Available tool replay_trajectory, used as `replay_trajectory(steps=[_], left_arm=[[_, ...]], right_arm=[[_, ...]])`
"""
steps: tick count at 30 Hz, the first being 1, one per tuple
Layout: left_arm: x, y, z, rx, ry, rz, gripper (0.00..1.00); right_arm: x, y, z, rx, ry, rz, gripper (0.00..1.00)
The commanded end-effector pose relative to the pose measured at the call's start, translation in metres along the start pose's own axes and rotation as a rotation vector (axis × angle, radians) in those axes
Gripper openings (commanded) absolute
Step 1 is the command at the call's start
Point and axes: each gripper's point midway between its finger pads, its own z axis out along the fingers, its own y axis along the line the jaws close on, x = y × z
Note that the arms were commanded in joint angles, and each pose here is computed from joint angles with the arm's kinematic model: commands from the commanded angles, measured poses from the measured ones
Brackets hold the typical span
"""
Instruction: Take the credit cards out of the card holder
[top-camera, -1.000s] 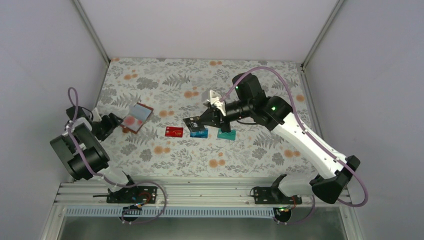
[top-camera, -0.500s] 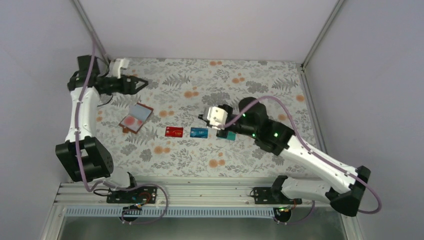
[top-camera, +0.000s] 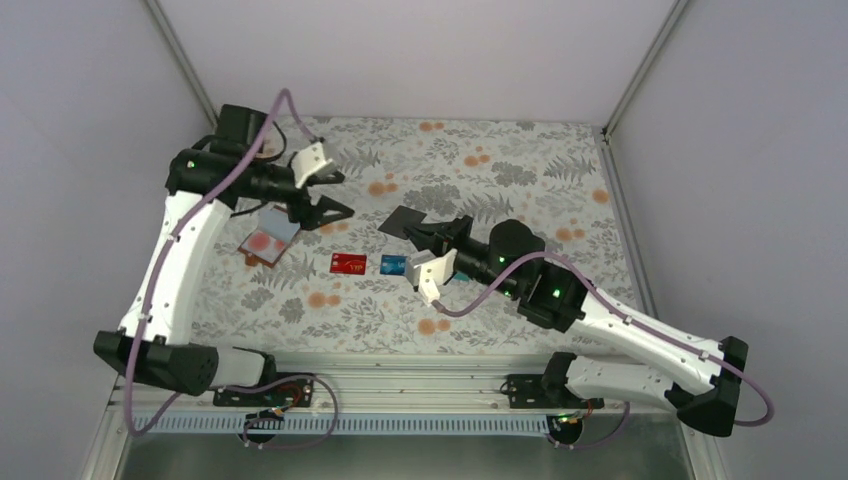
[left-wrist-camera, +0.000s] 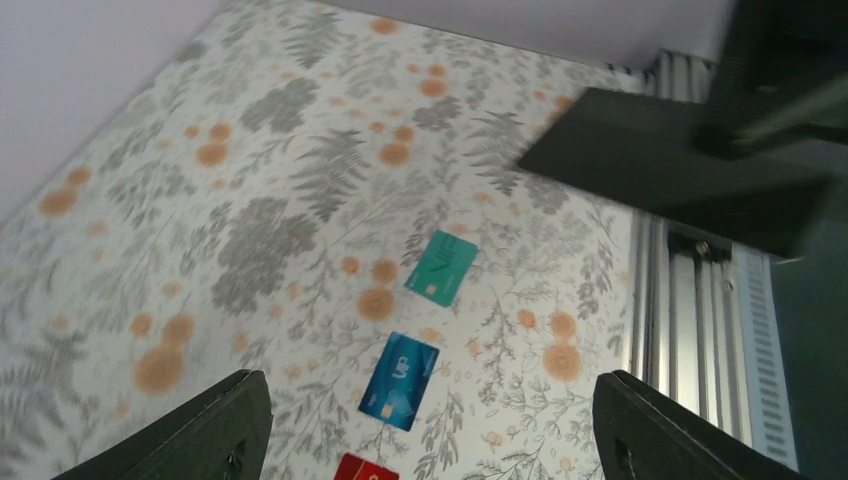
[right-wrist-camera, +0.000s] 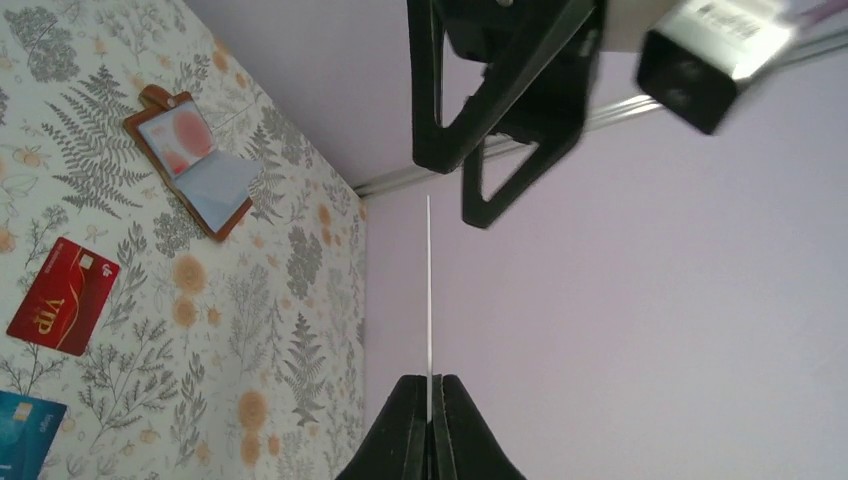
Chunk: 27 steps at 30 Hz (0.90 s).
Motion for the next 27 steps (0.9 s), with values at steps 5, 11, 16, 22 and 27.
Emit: replay_trajectory(steps=[5, 11, 16, 22, 27], left_arm=[[-0.014, -0.076, 0.006, 0.106, 0.083, 0.399, 0.87], [-0.017, -0.100, 0.016, 0.096, 0.093, 0.575, 0.86], [-0.019, -0.088, 0.029, 0.034, 0.129, 0.575, 0.68], [-0.018, -0.095, 0.038, 0.060, 0.140, 0.580, 0.46], [-0.033, -0.098, 0.032, 0.046, 0.094, 0.560, 0.03]], right_arm=[[-0.015, 0.004, 0.009, -0.104, -0.035, -0.015, 0.04], [-0.022, 0.001, 0.014, -0.106, -0.066, 0.032, 0.04], [-0.033, -0.007, 0.014, -0.127, -0.101, 0.116, 0.04], [-0.041, -0.014, 0.012, -0.155, -0.120, 0.177, 0.04], [-0.038, -0.010, 0.018, -0.185, -0.091, 0.211, 0.04]])
